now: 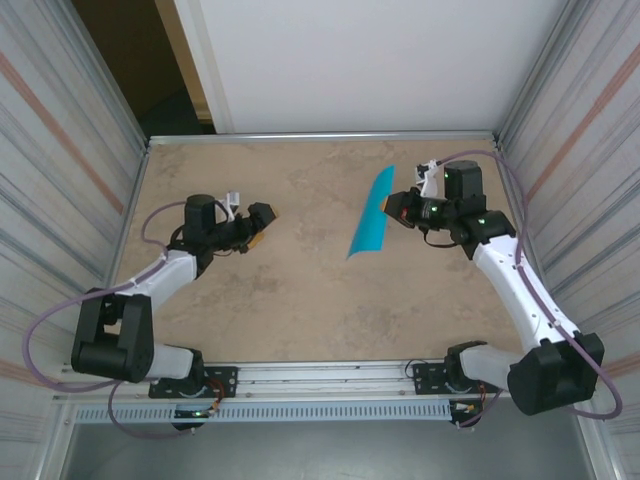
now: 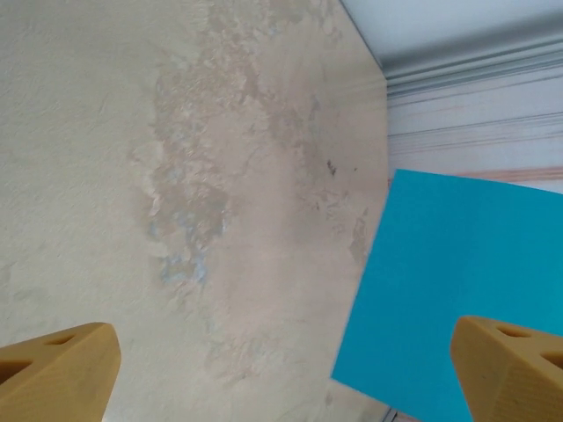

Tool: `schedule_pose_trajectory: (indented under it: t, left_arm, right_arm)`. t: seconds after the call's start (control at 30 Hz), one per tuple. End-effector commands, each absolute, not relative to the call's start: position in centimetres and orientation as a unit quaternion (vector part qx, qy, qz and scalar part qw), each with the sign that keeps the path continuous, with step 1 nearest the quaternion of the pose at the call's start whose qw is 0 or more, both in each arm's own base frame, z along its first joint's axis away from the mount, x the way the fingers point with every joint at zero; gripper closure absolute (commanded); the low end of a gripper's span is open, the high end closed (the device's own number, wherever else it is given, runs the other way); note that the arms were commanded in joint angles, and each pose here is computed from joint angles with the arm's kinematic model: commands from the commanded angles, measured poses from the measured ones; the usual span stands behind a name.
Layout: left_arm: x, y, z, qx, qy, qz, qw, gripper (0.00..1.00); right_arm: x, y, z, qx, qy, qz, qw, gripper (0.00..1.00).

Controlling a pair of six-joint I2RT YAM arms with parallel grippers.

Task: Fold a paper plane with a square sheet of paper (pick it up from the middle)
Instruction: First fold in half a square sheet of paper at the center of the table.

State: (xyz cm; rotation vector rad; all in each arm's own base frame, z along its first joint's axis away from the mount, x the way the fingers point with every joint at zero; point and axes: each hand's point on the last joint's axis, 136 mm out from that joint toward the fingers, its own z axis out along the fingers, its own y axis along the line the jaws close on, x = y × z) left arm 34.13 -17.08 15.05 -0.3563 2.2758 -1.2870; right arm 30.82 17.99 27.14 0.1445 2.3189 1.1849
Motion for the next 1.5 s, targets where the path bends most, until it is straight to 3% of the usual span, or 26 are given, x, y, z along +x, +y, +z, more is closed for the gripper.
schedule_pose_trajectory:
  t: [0.0, 0.23, 0.43, 0.57, 0.73, 1.17, 1.47]
  left_arm:
    - [32.7, -16.6, 14.3, -0.117, 0.847, -0.455, 0.250, 0.01]
    - [31.9, -16.6, 13.4, -0.114, 0.852, -0.451, 0.241, 0.01]
    - [31.4, -16.4, 12.4, -0.123, 0.855, -0.447, 0.233, 0.01]
    - [30.9, -16.6, 11.7, -0.123, 0.856, -0.449, 0.224, 0.01]
    - [30.1, -17.9, 10.6, -0.105, 0.865, -0.444, 0.210, 0.04]
    - [30.1, -22.1, 8.2, -0.058, 0.888, -0.424, 0.169, 0.22]
    - [32.0, -24.0, 6.6, -0.061, 0.911, -0.375, 0.158, 0.31]
  right_arm:
    - [29.9, 18.0, 24.4, 0.050, 0.899, 0.372, 0.223, 1.00]
    - [31.9, 24.5, 18.6, 0.004, 0.930, 0.329, 0.163, 1.00]
    - [33.2, 31.7, 15.9, -0.037, 0.917, 0.375, 0.128, 1.00]
    - [33.6, 33.8, 14.4, -0.035, 0.906, 0.408, 0.110, 1.00]
    - [33.5, 33.5, 11.6, -0.019, 0.908, 0.408, 0.090, 1.00]
    - [34.8, 31.4, 6.0, 0.009, 0.913, 0.404, 0.051, 0.99]
    - [35.7, 30.4, 3.8, 0.022, 0.910, 0.413, 0.028, 0.99]
